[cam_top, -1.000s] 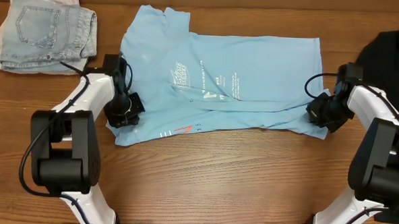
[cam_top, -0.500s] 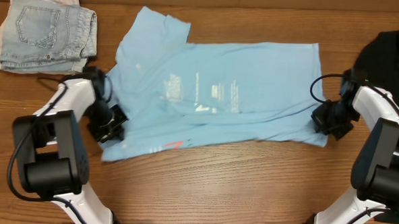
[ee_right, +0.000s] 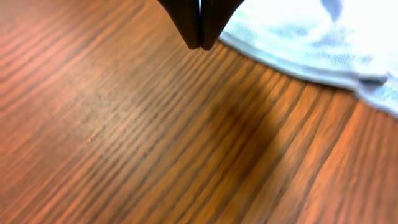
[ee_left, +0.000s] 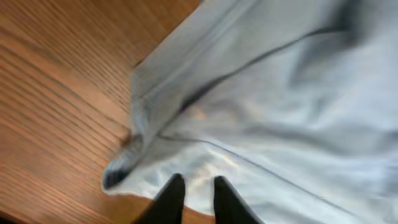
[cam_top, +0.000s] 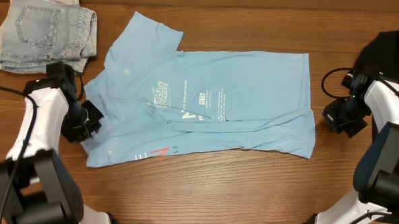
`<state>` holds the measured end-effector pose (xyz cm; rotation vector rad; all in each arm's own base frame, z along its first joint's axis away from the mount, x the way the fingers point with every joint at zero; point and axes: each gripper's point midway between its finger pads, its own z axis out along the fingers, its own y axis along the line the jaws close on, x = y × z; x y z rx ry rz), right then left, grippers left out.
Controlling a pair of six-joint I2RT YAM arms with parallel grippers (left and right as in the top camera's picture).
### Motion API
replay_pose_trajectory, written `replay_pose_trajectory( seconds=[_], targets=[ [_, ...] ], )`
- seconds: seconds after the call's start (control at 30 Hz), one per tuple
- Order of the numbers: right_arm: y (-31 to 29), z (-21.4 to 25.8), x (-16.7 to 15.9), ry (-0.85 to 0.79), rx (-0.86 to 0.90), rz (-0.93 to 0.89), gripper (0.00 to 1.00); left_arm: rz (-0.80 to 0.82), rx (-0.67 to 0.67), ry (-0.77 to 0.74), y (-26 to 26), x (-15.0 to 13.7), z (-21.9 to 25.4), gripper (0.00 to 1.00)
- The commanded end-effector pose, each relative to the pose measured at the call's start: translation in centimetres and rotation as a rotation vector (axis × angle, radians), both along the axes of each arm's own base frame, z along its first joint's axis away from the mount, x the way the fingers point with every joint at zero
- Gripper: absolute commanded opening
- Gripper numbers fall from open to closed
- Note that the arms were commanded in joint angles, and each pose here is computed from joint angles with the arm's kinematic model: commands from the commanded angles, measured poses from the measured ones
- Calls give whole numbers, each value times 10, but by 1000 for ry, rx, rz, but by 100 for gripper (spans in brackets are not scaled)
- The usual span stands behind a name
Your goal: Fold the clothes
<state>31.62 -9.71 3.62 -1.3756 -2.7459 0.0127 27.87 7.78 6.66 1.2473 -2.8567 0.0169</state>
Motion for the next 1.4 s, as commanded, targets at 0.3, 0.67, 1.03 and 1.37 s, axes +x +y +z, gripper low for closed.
replay_pose_trajectory(
  seconds=[0.3,0.67,1.03,1.37],
  targets=[
    [117,35,16,-168,227,478,52,-350,-109,-124,-77,28,18,58],
    [157,7,2,-130,216,536,80,-642,-70,-168,-167,38,9,99],
    [153,-6,12,-170,179,446,67,-640,-37,-176,-170,41,8,100],
    [141,-20,11,-164,108,317,67,-640,-35,-194,-171,45,9,100]
  ],
)
